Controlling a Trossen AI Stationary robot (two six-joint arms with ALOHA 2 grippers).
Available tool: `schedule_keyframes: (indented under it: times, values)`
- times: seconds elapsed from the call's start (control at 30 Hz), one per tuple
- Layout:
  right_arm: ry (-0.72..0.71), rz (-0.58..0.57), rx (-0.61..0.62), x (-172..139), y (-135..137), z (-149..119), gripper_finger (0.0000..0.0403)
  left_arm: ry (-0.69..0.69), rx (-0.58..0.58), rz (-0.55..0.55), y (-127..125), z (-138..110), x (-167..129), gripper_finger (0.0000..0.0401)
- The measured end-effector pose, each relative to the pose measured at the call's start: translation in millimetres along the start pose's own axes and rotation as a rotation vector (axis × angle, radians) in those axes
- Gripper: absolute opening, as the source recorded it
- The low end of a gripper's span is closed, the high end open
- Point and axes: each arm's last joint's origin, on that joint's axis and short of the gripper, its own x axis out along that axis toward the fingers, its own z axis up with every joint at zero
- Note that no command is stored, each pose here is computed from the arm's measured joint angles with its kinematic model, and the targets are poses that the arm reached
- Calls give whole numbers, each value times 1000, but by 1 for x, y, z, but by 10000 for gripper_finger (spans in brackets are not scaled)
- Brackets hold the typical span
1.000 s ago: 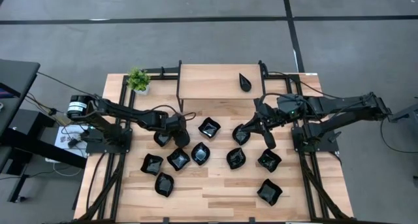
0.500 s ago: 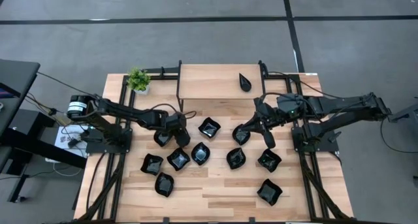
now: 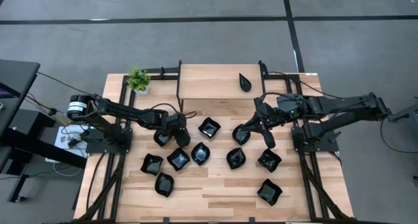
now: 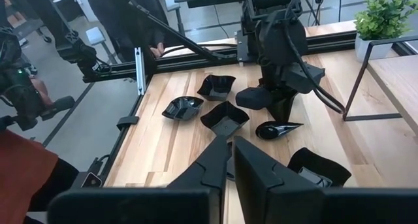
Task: Pick & Place Mini shaped plates
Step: Stack the black drop shaped plate on top of the black drop shaped plate on the shelf
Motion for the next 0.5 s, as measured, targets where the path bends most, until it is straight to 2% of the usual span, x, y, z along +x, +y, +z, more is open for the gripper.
schedule_keyframes:
  times: [0.5]
  values:
    - [0, 0, -2, 0, 0, 0, 20, -12, -24, -9, -1, 1, 0, 8]
